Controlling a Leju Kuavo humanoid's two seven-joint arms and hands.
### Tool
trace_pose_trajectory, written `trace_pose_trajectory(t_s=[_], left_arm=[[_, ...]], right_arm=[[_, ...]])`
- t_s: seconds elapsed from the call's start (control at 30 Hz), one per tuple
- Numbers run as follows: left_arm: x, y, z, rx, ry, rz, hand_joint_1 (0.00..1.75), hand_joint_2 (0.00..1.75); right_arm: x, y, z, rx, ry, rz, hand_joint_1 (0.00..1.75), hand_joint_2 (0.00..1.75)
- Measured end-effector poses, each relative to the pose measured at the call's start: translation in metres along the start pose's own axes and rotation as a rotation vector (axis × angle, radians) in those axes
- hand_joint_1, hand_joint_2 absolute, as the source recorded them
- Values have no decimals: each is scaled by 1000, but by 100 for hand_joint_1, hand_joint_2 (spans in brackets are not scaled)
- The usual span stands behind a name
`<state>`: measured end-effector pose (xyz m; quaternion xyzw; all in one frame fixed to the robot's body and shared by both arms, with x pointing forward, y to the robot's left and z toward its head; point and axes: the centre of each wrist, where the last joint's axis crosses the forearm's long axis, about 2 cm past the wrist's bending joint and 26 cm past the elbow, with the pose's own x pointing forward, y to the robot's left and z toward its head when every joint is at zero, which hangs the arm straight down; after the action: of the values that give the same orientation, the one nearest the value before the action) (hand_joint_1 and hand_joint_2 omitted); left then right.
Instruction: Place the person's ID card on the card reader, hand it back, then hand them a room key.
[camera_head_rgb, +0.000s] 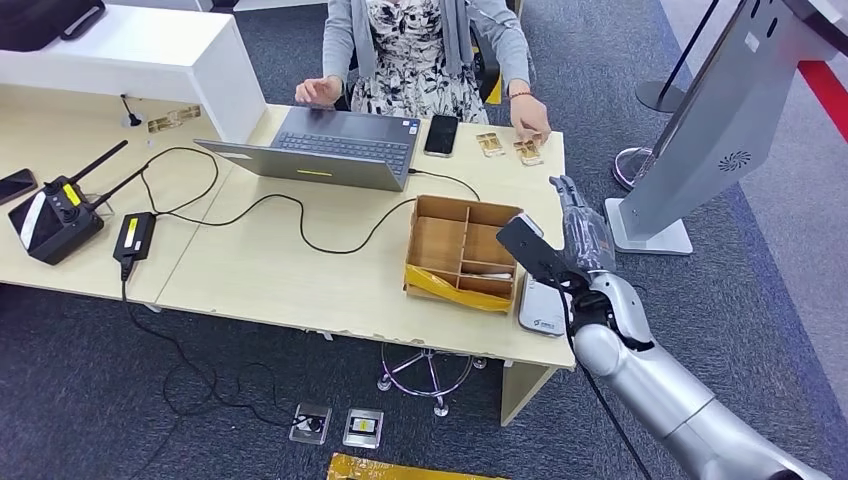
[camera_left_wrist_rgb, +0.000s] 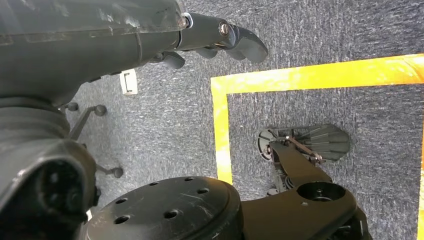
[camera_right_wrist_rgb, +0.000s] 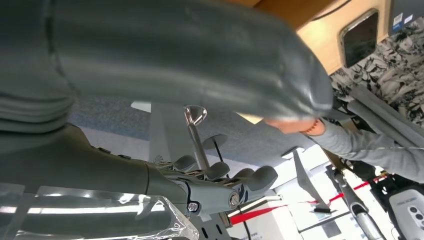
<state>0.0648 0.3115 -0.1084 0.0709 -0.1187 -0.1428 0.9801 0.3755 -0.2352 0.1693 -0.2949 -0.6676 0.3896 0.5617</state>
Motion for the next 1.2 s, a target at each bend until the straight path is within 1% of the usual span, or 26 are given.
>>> trace_pose_trajectory(t_s=[0.13,0.33,0.47,0.67,0.8,0.9,1.03,1.2], left_arm=[[0,0,0,3,6,13,0,0],[0,0,0,5,10,19,0,0],[0,0,0,7,10,19,0,0],[0,0,0,18,11,23,0,0],[0,0,0,30,17,27,0,0],[1,0,0,45,27,36,0,0],[2,-3,0,60,42,46,0,0],[4,-5,0,51,46,36,0,0]], right_arm=[[8,-5,23,15,-18,25,0,0],[23,-13,52,-6,-92,30,0,0],[32,-14,70,-9,-142,26,0,175],[46,-10,94,-7,-201,21,0,175],[52,2,108,65,-234,-69,0,175],[61,10,112,99,-277,-111,0,175],[74,21,116,125,-296,-52,0,175],[92,38,120,163,-261,81,0,175]])
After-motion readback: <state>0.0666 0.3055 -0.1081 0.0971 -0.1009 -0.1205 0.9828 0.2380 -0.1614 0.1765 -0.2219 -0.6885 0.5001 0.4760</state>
